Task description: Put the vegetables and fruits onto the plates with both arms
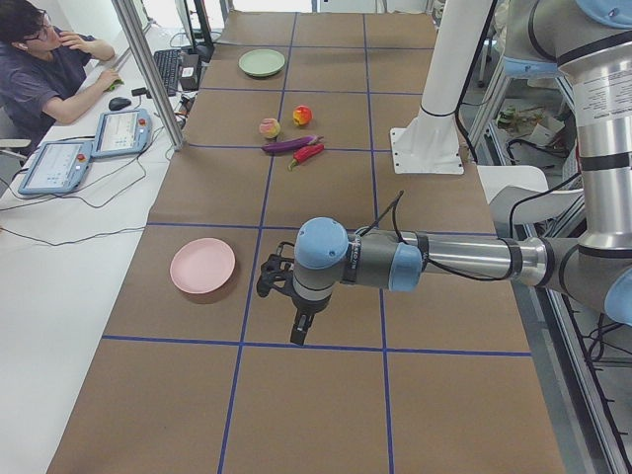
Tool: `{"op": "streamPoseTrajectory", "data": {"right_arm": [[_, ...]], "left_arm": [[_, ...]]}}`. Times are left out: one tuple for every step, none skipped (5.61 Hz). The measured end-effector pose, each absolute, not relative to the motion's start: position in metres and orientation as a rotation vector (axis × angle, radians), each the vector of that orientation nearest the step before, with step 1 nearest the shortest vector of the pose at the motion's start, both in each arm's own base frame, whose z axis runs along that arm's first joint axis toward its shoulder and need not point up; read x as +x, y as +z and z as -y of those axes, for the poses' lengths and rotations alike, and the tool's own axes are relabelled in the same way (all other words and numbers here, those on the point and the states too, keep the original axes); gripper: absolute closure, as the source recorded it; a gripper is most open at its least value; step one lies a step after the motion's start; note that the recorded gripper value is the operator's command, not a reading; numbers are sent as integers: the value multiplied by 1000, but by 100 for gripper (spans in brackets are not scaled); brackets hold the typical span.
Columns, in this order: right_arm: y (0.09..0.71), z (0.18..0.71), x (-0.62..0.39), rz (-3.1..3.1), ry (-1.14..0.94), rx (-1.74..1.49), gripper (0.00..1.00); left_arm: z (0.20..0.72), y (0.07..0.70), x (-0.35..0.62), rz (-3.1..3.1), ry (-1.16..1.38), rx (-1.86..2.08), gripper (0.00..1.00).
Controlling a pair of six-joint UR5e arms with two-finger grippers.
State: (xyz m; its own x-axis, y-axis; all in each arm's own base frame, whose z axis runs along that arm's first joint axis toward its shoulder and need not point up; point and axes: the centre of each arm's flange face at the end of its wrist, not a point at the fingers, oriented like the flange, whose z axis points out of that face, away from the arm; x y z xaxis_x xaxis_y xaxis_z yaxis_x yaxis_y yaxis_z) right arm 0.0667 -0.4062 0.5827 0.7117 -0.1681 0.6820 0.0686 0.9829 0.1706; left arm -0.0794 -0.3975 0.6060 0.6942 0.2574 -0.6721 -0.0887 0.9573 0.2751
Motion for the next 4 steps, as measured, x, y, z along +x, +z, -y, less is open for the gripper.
{"op": "streamPoseTrajectory", "data": {"right_arm": [[579, 409, 55, 794, -123, 122, 0], [567, 420, 36, 821, -91, 114, 0], [546, 438, 12, 845, -40, 111, 0], [520, 456, -12, 874, 10, 100, 0]], "left_arm": [[398, 602, -80, -779, 198, 237, 0], [400, 599, -80, -777, 199, 243, 0], [402, 594, -80, -780, 202, 256, 0], [410, 584, -79, -782, 213, 285, 0]]}}
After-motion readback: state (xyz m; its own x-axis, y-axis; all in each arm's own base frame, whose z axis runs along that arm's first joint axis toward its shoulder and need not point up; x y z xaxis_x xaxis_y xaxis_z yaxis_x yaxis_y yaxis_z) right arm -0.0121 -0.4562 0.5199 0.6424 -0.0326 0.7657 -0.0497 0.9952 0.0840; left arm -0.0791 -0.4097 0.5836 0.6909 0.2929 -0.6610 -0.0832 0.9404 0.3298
